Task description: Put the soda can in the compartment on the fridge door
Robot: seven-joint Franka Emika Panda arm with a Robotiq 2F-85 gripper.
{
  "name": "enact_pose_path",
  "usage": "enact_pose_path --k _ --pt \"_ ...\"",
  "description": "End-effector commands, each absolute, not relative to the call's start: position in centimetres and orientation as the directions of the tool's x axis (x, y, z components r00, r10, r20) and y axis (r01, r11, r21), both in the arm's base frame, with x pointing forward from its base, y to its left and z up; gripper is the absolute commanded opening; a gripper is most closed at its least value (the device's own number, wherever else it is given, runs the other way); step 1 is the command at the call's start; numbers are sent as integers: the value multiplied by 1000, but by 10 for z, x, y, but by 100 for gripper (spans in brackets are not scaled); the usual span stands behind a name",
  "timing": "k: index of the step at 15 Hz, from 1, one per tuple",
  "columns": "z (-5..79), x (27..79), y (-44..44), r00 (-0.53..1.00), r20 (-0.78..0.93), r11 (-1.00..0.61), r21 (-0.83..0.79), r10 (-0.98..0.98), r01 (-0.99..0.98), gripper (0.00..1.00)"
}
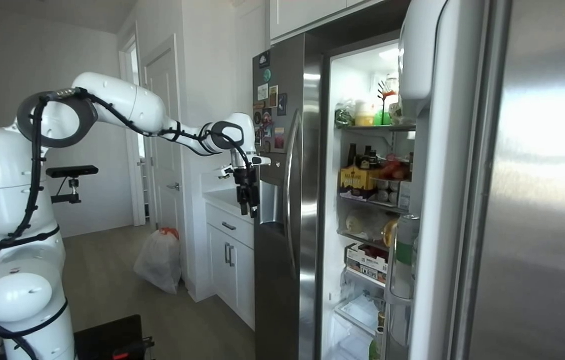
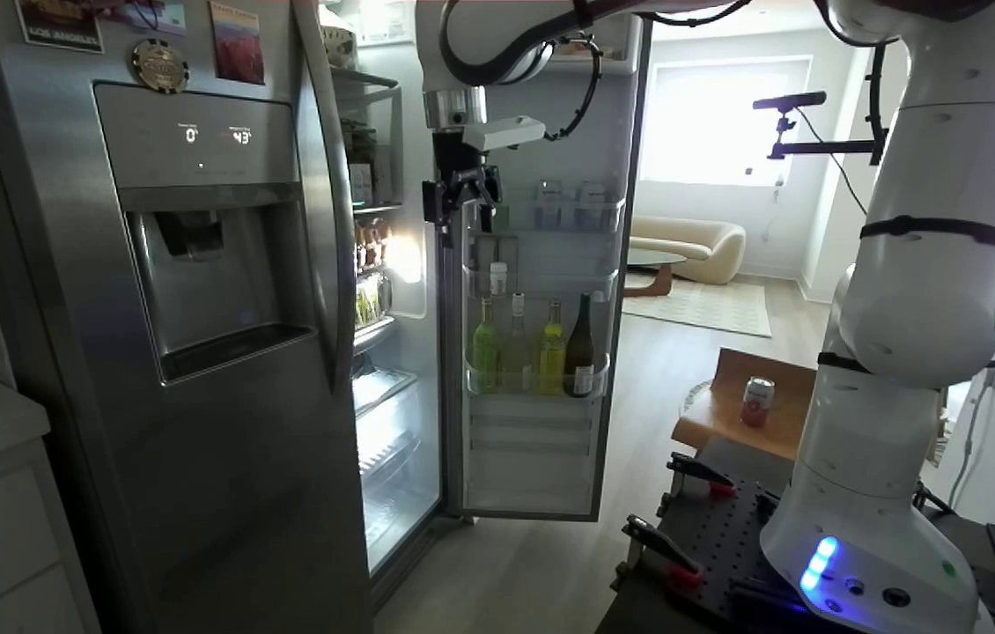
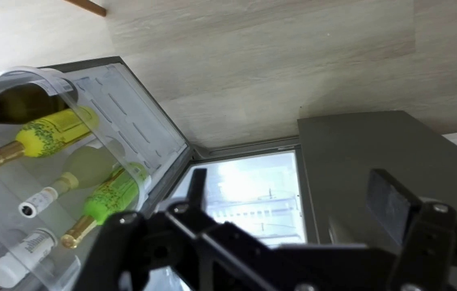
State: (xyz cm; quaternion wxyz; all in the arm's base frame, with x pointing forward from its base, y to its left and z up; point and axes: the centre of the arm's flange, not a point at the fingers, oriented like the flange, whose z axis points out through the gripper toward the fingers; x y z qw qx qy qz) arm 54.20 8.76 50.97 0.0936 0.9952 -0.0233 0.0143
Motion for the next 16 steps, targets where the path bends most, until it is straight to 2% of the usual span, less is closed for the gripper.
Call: enact_pose_path --k 1,5,11,16 --pt "503 520 58 987 58 -952 260 -149 -159 100" --pt "491 495 26 965 61 -919 296 -254 -260 100" --pt "482 449 -28 901 64 -869 243 -430 -432 100" --pt "475 417 -74 797 158 -763 230 -583 -604 100"
